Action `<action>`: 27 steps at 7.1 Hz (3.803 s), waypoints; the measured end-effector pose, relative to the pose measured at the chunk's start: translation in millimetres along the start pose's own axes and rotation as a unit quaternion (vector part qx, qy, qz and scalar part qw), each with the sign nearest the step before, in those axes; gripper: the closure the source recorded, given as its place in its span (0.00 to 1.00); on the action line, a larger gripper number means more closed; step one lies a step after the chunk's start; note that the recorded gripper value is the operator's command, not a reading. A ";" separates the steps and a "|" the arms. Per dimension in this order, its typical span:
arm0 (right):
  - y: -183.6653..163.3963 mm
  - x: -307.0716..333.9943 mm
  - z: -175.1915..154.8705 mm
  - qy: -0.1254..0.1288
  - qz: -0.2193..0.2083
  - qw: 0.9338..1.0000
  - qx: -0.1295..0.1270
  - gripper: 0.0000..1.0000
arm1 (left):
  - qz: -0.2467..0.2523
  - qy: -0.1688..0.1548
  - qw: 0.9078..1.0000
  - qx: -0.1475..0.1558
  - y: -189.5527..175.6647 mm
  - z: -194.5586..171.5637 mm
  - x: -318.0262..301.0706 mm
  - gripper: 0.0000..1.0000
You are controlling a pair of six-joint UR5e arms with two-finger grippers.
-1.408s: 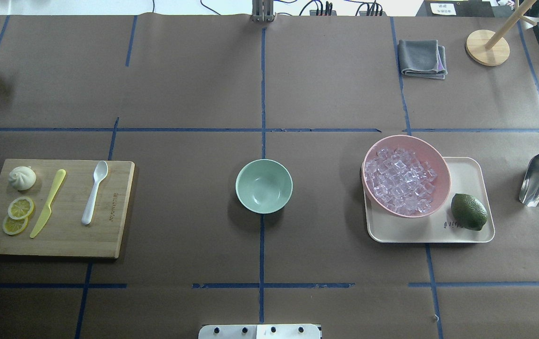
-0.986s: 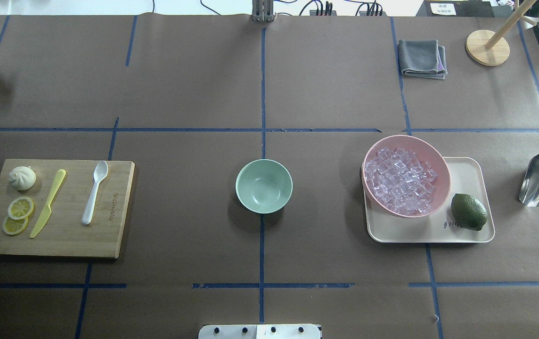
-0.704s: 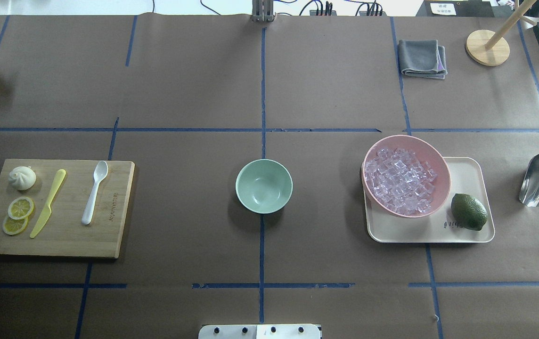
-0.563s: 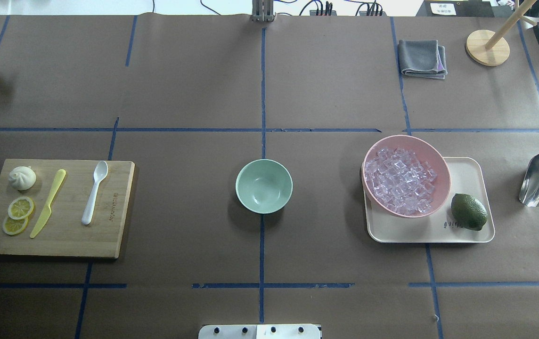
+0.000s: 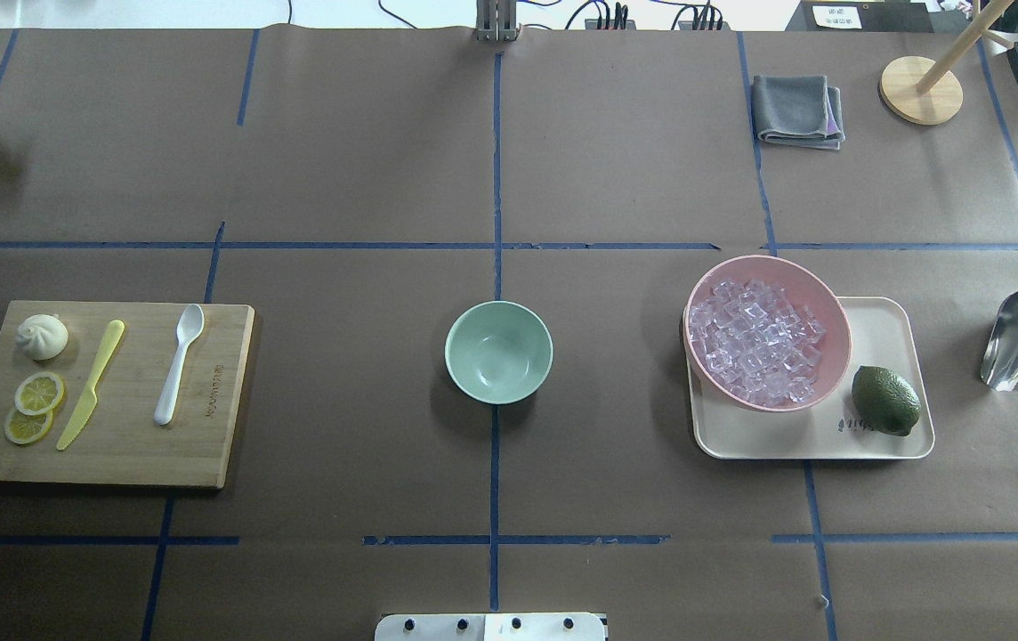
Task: Put spoon and ice into bowl
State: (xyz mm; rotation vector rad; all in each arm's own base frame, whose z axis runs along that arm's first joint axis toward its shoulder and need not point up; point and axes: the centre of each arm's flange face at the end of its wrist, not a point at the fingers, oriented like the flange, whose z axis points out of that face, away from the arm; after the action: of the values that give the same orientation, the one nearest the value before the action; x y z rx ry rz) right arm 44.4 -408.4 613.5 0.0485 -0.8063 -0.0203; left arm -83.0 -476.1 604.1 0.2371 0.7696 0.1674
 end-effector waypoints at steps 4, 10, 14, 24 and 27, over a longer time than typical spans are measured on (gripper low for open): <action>-9.7 -13.4 -4.0 -0.010 -0.018 1.000 0.009 0.00 | 0.015 0.083 0.996 -0.013 -34.3 39.2 128.5 0.00; -11.3 -14.7 -3.7 -0.010 -0.019 1.000 0.009 0.00 | -0.038 0.005 0.998 -0.044 -24.8 139.5 394.8 0.00; -10.9 -14.3 -3.4 -0.011 -0.018 1.000 0.008 0.00 | -0.024 0.011 0.999 -0.036 -38.7 205.2 411.0 0.08; -8.6 -12.3 -2.5 -0.010 -0.017 1.000 0.007 0.00 | -0.014 0.022 0.999 -0.043 -28.9 216.8 419.2 0.51; -8.3 -12.0 -2.3 -0.010 -0.016 1.000 0.007 0.00 | -0.014 0.023 0.999 -0.043 -28.1 215.9 419.7 1.00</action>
State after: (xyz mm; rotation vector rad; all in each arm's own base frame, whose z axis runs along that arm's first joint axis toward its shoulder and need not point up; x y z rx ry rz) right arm 37.8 -416.1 602.8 0.0742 -0.8256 -0.0449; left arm 367.5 -436.8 466.3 0.1412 0.8098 0.1791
